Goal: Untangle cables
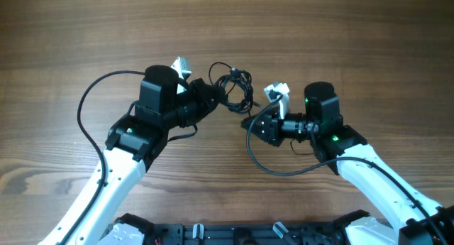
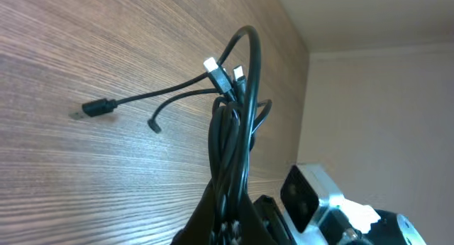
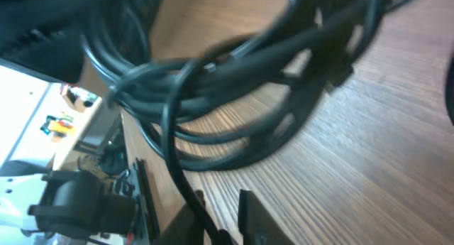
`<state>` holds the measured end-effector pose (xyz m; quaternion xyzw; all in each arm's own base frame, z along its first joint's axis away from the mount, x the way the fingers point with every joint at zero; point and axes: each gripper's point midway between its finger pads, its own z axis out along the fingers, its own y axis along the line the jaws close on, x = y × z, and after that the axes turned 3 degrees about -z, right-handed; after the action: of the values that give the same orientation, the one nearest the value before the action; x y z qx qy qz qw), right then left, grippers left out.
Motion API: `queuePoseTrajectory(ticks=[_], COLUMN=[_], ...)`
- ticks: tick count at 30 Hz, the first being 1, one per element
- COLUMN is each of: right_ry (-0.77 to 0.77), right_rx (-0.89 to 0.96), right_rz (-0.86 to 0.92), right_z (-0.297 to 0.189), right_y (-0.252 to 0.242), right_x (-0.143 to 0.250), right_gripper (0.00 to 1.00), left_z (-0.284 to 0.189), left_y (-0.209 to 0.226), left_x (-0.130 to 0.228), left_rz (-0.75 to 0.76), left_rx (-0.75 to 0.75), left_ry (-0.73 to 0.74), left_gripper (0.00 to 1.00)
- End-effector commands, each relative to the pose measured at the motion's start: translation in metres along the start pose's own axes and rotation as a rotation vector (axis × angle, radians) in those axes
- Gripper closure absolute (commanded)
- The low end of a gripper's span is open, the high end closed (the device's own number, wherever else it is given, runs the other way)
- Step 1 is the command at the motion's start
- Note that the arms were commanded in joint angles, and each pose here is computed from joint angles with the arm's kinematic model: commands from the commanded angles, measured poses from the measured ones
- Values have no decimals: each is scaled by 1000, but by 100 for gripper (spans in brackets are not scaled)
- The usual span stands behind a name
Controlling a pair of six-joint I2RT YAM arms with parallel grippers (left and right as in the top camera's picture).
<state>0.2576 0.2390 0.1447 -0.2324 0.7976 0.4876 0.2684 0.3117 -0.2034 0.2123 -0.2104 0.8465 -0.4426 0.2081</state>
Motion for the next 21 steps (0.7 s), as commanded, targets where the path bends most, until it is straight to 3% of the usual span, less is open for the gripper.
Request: queuePoseTrajectory(ticks=[1, 7, 11, 15, 21], right_ry=[11, 68, 55, -19, -132], right_rx=[-8, -246, -306, -268, -72], right_rz=[89, 238, 286, 231, 269], right_z=[-2, -8, -13, -14, -11], right_y=[3, 46, 57, 49, 12], right_x=[5, 5, -8, -24, -38], right_gripper=[90, 95, 95, 95, 95], left_z=[-4, 5, 17, 23, 24], left_y=[-5, 8, 7, 5, 4], left_x=[-5, 15, 38, 56, 60], left_rz=[173, 334, 450, 512, 531], left_rx=[6, -51, -49, -39, -32], left_ry=[-22, 45, 117, 164, 170], left_gripper=[96, 96, 96, 96, 96])
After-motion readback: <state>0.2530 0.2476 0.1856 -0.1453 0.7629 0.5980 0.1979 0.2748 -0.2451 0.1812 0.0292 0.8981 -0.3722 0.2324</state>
